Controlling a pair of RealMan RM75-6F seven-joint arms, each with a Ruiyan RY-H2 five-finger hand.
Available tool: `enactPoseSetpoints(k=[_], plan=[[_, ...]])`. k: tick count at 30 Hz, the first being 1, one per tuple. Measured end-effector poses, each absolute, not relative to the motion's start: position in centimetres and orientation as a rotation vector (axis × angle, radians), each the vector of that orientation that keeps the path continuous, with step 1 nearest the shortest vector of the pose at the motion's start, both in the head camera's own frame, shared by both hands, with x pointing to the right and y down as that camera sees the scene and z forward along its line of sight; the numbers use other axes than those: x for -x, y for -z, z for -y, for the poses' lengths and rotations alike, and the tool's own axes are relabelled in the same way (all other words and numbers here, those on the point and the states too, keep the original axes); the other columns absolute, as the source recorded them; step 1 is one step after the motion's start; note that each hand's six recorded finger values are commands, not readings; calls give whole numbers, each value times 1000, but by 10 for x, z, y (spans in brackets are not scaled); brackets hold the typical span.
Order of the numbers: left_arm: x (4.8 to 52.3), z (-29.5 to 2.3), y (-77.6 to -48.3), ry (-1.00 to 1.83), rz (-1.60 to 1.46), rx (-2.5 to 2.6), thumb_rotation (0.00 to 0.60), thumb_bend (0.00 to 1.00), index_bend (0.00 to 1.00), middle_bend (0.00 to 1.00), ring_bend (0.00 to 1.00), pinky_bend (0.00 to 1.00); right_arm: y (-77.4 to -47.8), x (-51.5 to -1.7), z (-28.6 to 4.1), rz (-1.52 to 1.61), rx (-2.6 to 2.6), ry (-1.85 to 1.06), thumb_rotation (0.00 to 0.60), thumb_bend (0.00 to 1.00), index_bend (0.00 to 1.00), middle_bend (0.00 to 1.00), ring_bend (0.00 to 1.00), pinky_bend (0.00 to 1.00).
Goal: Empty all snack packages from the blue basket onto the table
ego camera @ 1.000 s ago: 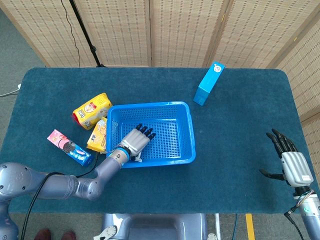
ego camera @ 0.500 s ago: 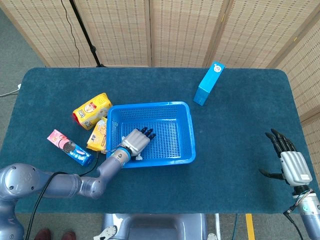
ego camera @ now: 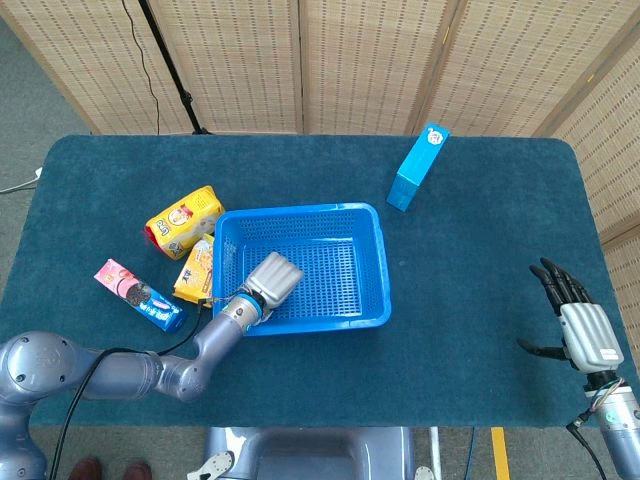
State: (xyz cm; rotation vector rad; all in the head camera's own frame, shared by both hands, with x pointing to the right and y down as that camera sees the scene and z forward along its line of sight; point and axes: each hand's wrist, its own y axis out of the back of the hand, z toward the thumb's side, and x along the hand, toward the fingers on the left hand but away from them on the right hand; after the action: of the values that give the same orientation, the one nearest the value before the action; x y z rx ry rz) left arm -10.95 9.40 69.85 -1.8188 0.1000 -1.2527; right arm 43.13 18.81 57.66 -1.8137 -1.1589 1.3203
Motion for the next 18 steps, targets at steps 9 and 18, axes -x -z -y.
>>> enactPoseSetpoints(k=[9,18], plan=[[117,-87,-689,1247,-154,1843,600,478,862,741,730,809,-574,-431,-188,1166,1813,-1310,600,0,0,0,0,99],[131,-88,-685,1244,-166,1849,600,493,858,762,741,829,-571,-429,-189,1163,1818,-1296,600,0,0,0,0,100]])
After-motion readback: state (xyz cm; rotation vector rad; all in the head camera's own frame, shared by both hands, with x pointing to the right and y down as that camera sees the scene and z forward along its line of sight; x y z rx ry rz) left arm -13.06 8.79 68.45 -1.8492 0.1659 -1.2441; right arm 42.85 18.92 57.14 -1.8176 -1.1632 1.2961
